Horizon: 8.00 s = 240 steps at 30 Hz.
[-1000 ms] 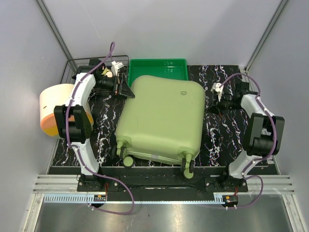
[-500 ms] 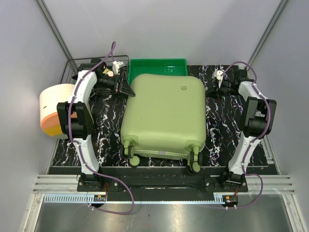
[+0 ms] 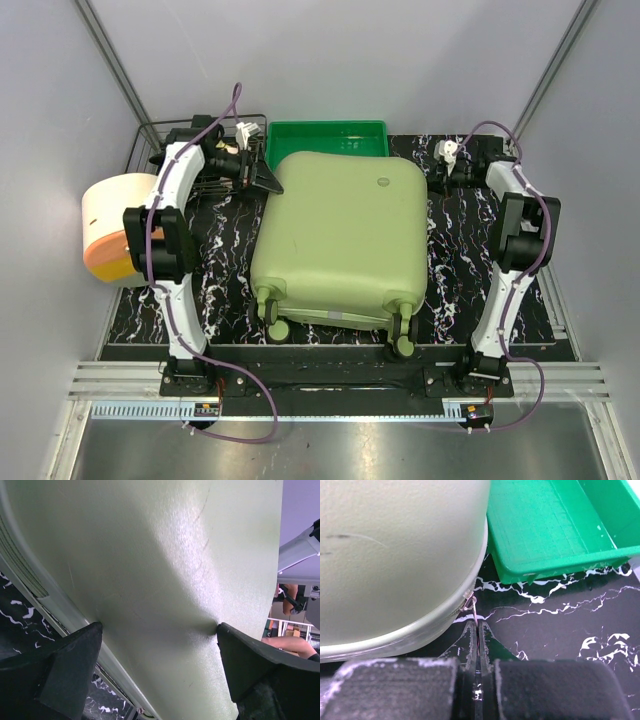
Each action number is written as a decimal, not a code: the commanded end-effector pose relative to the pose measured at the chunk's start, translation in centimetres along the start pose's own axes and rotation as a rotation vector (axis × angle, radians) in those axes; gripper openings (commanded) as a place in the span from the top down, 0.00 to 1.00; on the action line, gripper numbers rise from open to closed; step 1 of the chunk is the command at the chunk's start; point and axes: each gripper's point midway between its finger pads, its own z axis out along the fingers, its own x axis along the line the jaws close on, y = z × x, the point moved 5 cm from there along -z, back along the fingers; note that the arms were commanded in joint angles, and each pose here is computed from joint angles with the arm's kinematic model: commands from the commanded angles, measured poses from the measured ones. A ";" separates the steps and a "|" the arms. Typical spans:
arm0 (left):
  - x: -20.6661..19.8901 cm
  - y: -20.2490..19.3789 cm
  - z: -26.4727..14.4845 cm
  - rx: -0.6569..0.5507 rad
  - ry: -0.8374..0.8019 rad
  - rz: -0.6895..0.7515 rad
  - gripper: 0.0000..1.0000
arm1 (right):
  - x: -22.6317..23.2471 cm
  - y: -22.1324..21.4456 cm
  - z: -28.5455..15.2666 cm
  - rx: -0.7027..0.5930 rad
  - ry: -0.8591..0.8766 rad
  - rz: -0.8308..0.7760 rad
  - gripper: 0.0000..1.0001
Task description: Open, take out, and arrange the luggage
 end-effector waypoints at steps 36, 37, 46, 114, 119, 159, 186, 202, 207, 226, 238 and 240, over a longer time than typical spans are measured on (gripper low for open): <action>-5.1 -4.5 -6.7 0.122 0.487 0.435 0.01 | 18.8 4.7 -7.0 -0.002 0.238 0.070 1.00; -7.1 -6.3 -8.2 0.094 0.507 0.469 0.01 | 18.8 4.8 -7.1 0.008 0.225 0.061 1.00; -9.8 -18.0 -11.5 0.087 0.570 0.439 0.01 | 19.9 3.7 -7.6 0.082 0.163 0.093 1.00; -7.4 10.3 -6.1 -0.320 0.584 0.629 0.01 | 25.9 6.5 -6.1 -0.042 0.344 -0.097 1.00; -6.4 11.9 4.6 -0.266 0.524 0.593 0.04 | 26.5 7.4 -6.8 0.002 0.339 -0.091 1.00; -11.1 -2.6 18.0 0.291 -0.118 0.582 0.06 | 18.8 4.9 -4.8 0.040 0.213 -0.136 1.00; -5.1 -8.6 0.1 -0.017 0.159 0.217 0.01 | 27.8 7.3 -7.1 0.026 0.355 -0.141 1.00; -6.0 -1.3 4.6 0.151 0.188 0.493 0.04 | 32.4 8.6 -8.1 0.073 0.305 0.023 1.00; -10.3 3.2 -3.9 -0.128 0.393 0.725 0.01 | 32.4 8.9 -8.0 0.050 0.284 0.056 1.00; -14.5 12.8 15.6 -0.530 0.545 0.813 0.01 | 34.0 9.5 -7.9 0.020 0.233 0.125 1.00; -8.8 13.3 22.4 -0.542 1.063 1.064 0.01 | 34.0 9.7 -7.8 0.002 0.215 0.134 1.00; -8.2 12.8 23.4 -0.506 1.092 1.122 0.01 | 34.0 9.7 -7.8 0.002 0.215 0.132 1.00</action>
